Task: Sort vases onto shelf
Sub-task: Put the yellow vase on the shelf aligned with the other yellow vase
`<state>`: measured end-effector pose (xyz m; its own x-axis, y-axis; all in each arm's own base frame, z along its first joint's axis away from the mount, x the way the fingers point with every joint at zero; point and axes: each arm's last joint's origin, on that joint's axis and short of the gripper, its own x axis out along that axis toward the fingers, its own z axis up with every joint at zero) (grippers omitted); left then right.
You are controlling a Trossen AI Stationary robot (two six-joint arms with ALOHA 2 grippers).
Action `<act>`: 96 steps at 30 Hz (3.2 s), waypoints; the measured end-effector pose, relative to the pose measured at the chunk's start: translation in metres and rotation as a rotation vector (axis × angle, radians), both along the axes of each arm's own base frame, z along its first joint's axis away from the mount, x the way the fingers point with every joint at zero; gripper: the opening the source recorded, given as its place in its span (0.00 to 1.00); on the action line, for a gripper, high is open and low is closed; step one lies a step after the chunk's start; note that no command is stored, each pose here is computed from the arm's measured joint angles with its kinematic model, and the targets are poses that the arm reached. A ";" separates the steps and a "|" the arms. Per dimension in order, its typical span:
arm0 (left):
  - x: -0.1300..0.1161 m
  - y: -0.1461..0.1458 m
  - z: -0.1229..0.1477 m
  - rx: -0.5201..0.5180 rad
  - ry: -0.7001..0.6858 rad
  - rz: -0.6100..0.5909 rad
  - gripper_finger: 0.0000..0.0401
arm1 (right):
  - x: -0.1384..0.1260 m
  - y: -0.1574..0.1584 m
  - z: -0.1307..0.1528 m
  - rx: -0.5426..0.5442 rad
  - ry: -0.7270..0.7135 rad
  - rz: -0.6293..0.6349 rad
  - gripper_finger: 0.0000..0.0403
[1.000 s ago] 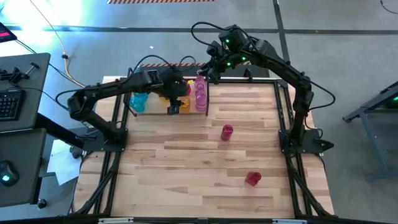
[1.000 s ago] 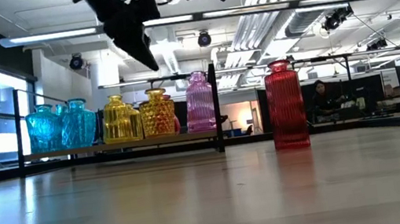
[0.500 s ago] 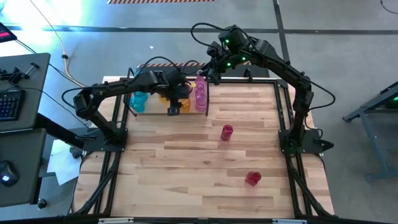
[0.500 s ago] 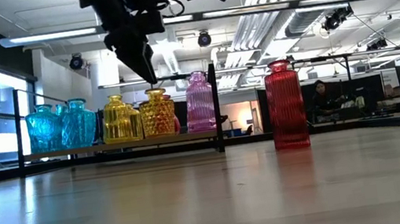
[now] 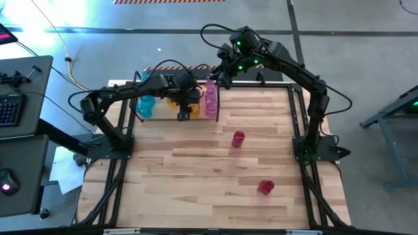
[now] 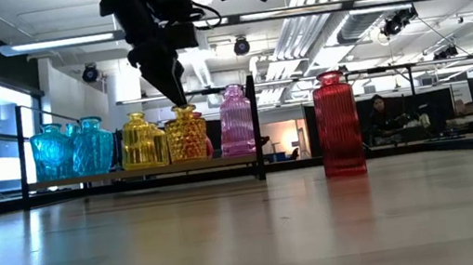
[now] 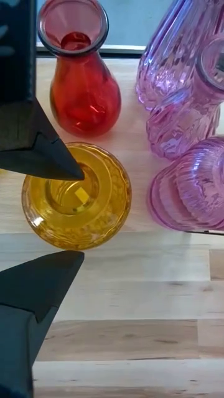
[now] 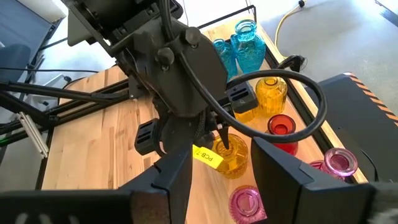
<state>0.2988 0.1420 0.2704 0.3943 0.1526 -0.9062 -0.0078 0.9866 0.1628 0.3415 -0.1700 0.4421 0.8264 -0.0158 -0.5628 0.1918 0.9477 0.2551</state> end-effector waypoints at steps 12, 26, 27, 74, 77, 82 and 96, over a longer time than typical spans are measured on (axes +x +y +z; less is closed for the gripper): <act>-0.004 0.012 -0.001 -0.025 -0.014 0.072 0.44 | 0.000 0.000 0.000 0.002 0.000 -0.001 0.36; -0.001 0.012 -0.012 -0.107 0.006 0.102 0.25 | 0.000 0.000 0.000 0.002 0.000 -0.001 0.36; 0.000 0.012 -0.014 -0.113 0.019 0.103 0.24 | 0.000 0.000 0.000 0.005 0.000 -0.003 0.36; -0.047 0.009 0.002 -0.200 0.210 0.257 0.15 | -0.002 0.006 0.000 0.024 0.022 0.012 0.36; -0.052 0.012 0.011 -0.182 0.164 0.268 0.15 | -0.004 0.007 0.003 0.017 0.012 0.015 0.36; -0.055 0.012 0.014 -0.206 0.144 0.272 0.15 | -0.006 0.009 0.005 0.014 0.008 0.010 0.36; -0.098 -0.018 -0.009 -0.247 0.068 0.318 0.15 | -0.015 0.016 0.015 -0.018 0.004 -0.018 0.36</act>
